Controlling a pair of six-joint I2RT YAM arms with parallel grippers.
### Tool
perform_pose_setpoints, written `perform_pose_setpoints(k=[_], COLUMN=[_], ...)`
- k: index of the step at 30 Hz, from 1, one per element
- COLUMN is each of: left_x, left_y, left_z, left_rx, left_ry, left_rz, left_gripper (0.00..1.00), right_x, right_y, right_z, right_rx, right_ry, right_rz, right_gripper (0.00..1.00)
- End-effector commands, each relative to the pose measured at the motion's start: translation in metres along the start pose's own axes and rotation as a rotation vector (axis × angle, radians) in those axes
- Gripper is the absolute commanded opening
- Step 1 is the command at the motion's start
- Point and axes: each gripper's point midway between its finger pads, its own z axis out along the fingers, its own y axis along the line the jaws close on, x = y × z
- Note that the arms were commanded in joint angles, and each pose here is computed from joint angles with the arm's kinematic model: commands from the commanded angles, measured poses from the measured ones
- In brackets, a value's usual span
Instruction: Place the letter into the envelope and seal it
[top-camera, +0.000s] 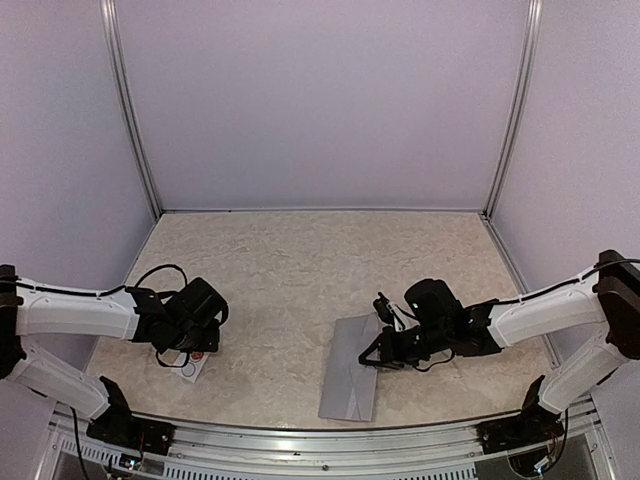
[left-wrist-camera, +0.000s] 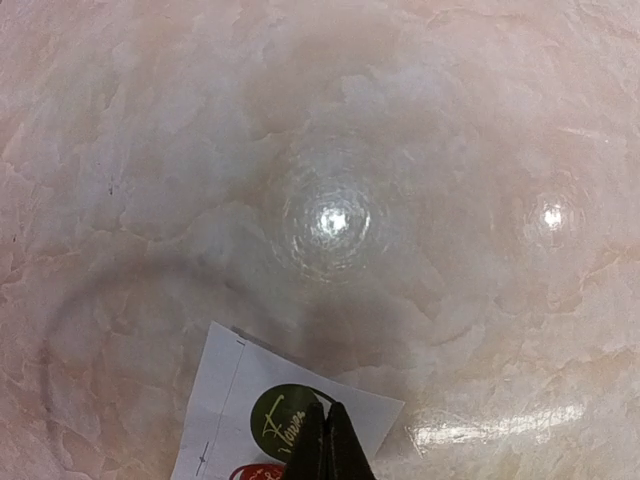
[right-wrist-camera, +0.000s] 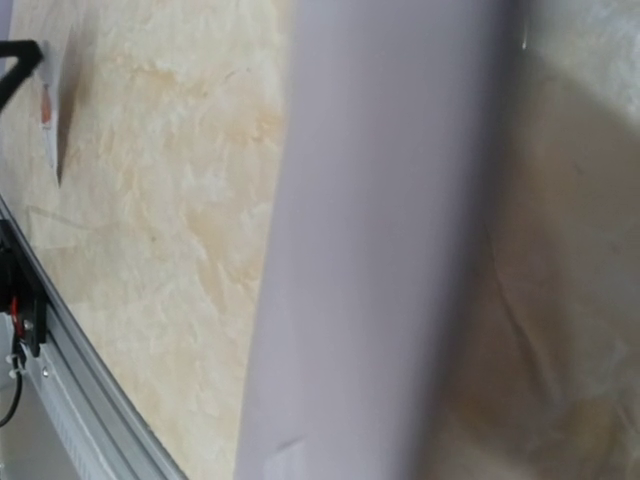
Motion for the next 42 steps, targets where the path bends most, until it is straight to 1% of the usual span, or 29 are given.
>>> perform_pose_setpoints(k=[1, 5, 8, 9, 10, 13, 17, 18, 21, 23, 24, 25, 27, 29, 30, 32, 36, 38, 42], left_x=[-0.004, -0.005, -0.008, -0.010, -0.012, -0.021, -0.027, -0.027, -0.025, -0.024, -0.022, -0.021, -0.016, -0.012, -0.011, -0.007, 0.005, 0.012, 0.026], left_y=[0.005, -0.002, -0.021, -0.028, -0.034, -0.046, -0.056, -0.057, -0.048, -0.035, -0.029, -0.025, -0.013, -0.003, 0.002, 0.010, 0.018, 0.019, 0.018], left_z=[-0.007, -0.010, -0.018, -0.023, -0.027, -0.043, -0.057, -0.059, -0.056, -0.051, -0.047, -0.043, -0.034, -0.027, -0.024, -0.020, -0.015, -0.012, 0.000], left_rx=[0.003, 0.050, 0.166, 0.207, 0.246, 0.339, 0.412, 0.422, 0.378, 0.319, 0.298, 0.293, 0.280, 0.277, 0.277, 0.285, 0.301, 0.312, 0.314], left_ry=[-0.014, -0.012, -0.010, -0.012, -0.013, -0.030, -0.037, -0.037, -0.032, -0.028, -0.020, -0.008, 0.013, 0.025, 0.027, 0.032, 0.048, 0.056, 0.079], left_rz=[-0.028, -0.030, -0.028, -0.031, -0.034, -0.057, -0.062, -0.062, -0.074, -0.109, -0.130, -0.152, -0.201, -0.246, -0.268, -0.310, -0.380, -0.404, -0.400], left_gripper=[0.00, 0.00, 0.00, 0.00, 0.00, 0.00, 0.00, 0.00, 0.00, 0.07, 0.09, 0.13, 0.17, 0.24, 0.25, 0.25, 0.23, 0.20, 0.14], right_x=[0.000, 0.000, 0.000, 0.000, -0.001, -0.005, -0.016, -0.019, -0.028, -0.037, -0.041, -0.044, -0.051, -0.053, -0.053, -0.054, -0.057, -0.058, -0.058], right_y=[-0.003, -0.004, -0.007, -0.008, -0.009, -0.010, -0.020, -0.023, -0.031, -0.033, -0.027, -0.019, 0.002, 0.026, 0.037, 0.057, 0.085, 0.100, 0.119], right_z=[-0.003, -0.003, -0.004, -0.005, -0.006, -0.013, -0.032, -0.038, -0.062, -0.079, -0.085, -0.087, -0.084, -0.073, -0.065, -0.047, -0.004, 0.015, 0.045], right_rx=[0.007, 0.012, 0.034, 0.043, 0.053, 0.080, 0.192, 0.226, 0.348, 0.424, 0.425, 0.408, 0.325, 0.229, 0.187, 0.119, 0.044, 0.003, -0.034], right_ry=[-0.012, -0.013, -0.013, -0.014, -0.016, -0.036, -0.098, -0.115, -0.161, -0.198, -0.209, -0.214, -0.216, -0.197, -0.183, -0.160, -0.098, -0.071, -0.028], right_rz=[-0.004, -0.003, -0.006, -0.009, -0.010, -0.020, -0.026, -0.028, -0.036, -0.051, -0.067, -0.082, -0.111, -0.133, -0.142, -0.161, -0.187, -0.208, -0.236], right_gripper=[0.00, 0.00, 0.00, 0.04, 0.11, 0.27, 0.57, 0.62, 0.71, 0.75, 0.76, 0.76, 0.68, 0.58, 0.53, 0.45, 0.34, 0.32, 0.31])
